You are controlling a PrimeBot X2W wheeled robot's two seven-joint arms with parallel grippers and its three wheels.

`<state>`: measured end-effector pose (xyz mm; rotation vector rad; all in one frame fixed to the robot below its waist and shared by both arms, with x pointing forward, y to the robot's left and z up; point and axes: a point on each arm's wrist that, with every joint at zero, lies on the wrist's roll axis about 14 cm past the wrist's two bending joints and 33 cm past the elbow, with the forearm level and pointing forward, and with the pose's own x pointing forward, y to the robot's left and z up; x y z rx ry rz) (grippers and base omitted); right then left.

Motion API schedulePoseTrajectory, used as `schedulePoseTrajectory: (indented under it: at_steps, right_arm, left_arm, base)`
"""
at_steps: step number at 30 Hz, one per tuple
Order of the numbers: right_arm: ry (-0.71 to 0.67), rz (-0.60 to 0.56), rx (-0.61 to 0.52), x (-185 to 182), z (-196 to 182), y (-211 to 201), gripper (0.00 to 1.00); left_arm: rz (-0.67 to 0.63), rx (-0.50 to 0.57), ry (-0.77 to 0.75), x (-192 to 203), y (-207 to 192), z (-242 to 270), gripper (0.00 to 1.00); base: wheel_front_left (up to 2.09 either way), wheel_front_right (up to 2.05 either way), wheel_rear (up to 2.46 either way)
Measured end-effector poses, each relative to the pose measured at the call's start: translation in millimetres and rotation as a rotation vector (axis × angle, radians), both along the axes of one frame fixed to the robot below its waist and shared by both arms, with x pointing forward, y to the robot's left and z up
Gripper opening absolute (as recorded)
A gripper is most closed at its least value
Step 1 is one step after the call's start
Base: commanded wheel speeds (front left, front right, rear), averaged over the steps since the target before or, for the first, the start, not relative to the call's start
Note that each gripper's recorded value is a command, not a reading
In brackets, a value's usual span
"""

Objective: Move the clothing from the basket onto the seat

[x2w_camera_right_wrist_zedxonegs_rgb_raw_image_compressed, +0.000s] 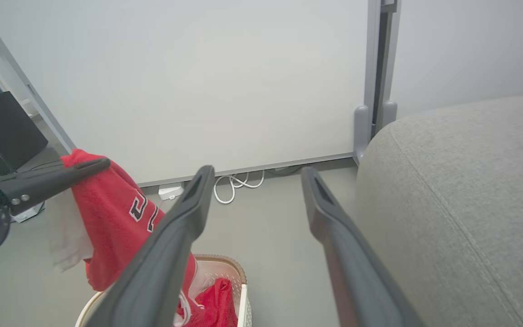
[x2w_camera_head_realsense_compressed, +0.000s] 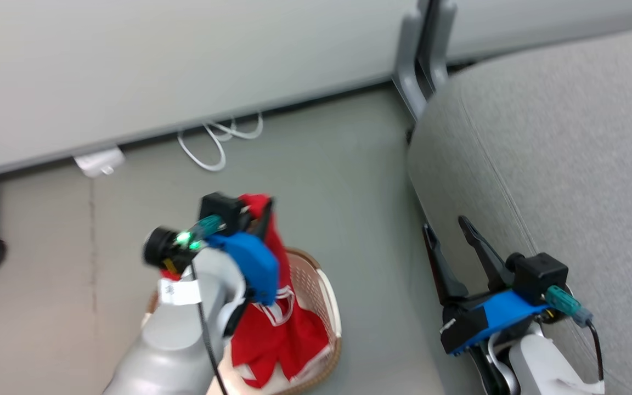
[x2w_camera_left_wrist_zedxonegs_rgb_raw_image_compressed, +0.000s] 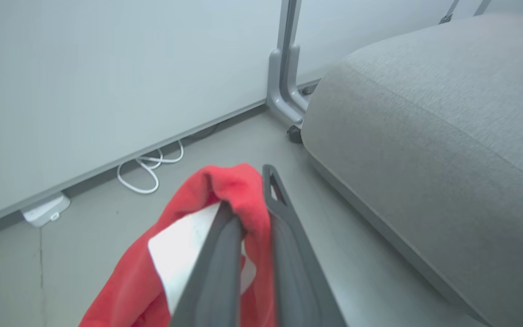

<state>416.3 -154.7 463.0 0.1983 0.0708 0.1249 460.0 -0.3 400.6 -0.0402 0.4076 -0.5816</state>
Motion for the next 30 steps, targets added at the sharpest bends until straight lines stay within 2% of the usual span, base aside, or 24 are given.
schedulePoseTrajectory:
  at_steps: [6,13,16,23,30]
  right_arm:
    - [-0.037,0.047,0.009,-12.6,17.8,18.4,1.0]
    - [-0.093,0.117,0.016,-19.0,41.2,42.2,1.0]
    - [-0.098,0.122,0.019,-23.1,43.7,43.9,1.0]
    - [-0.093,0.132,0.018,-25.2,45.3,46.1,1.0]
    - [-0.09,0.232,-0.022,-13.2,59.6,74.2,1.0]
  left_arm:
    - [-0.092,-0.079,-0.217,-1.7,-27.5,105.4,0.0]
    - [-0.151,-0.127,-0.343,-17.4,-47.7,177.6,0.0]
    - [-0.172,-0.117,-0.372,-23.0,-56.2,190.8,0.0]
    - [-0.198,-0.108,-0.335,-30.1,-68.5,181.3,0.0]
    - [-0.213,-0.111,-0.311,-34.4,-74.4,173.8,0.0]
  base:
    - [0.0,0.0,0.0]
    - [0.0,0.0,0.0]
    - [0.0,0.0,0.0]
    - [0.0,0.0,0.0]
    - [0.0,0.0,0.0]
